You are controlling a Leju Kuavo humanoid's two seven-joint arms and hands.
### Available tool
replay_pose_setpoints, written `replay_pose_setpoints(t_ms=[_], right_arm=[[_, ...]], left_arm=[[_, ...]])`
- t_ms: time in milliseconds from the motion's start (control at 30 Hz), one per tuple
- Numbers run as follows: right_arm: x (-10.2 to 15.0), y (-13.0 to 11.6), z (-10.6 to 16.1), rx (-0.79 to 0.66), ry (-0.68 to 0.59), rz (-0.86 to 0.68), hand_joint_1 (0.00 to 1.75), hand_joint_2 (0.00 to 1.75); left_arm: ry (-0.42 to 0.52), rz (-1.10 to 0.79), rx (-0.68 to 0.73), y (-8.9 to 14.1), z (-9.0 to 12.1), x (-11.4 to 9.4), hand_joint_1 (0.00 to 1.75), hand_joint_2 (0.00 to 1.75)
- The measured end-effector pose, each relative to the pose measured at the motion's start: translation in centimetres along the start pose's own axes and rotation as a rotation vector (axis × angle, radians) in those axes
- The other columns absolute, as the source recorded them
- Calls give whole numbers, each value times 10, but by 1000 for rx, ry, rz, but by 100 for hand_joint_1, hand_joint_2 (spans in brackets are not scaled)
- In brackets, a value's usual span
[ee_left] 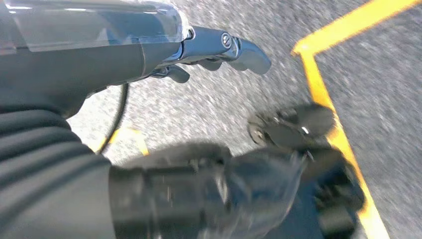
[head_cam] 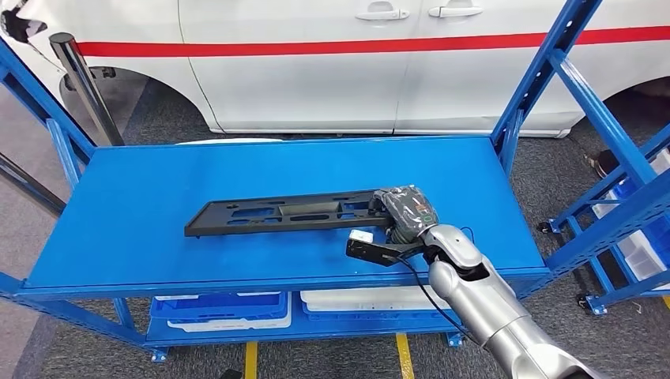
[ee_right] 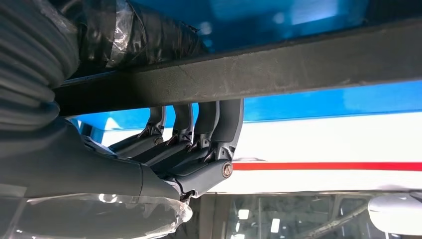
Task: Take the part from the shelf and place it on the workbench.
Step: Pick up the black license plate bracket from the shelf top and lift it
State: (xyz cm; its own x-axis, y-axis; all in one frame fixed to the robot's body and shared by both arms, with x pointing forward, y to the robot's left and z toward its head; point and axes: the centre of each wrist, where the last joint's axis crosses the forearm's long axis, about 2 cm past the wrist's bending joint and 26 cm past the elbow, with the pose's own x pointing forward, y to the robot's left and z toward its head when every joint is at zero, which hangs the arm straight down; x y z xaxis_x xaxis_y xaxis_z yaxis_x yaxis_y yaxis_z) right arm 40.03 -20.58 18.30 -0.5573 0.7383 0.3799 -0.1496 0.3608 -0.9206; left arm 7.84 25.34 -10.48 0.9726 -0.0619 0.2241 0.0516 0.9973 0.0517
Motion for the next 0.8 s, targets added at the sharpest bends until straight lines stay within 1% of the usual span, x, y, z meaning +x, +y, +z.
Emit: replay_pose_setpoints(t_ms=[100,167,267,400,633,733,800], right_arm=[[-1,-1,1,-27,16,28,175,175],[-1,1,4,-74,47,85,175,175],[2,11,12,-208,102,234,175,175],[10,16,19,-371,111,387,175,175],[12,15,20,-414,105,428,175,175],[15,16,21,-466,94,477,175,175],[24,19,24,-533,75,533,175,175]], left_arm=[[27,-1,13,1,0,-1,0,175],[42,-3,21,1,0,0,0,175],[74,-4,35,0,0,-3,0,175],[106,-12,40,0,0,-6,0,175],[110,-14,36,-2,1,-7,0,175],[112,-14,28,-3,1,-7,0,175],[112,-17,22,-4,1,-6,0,175]])
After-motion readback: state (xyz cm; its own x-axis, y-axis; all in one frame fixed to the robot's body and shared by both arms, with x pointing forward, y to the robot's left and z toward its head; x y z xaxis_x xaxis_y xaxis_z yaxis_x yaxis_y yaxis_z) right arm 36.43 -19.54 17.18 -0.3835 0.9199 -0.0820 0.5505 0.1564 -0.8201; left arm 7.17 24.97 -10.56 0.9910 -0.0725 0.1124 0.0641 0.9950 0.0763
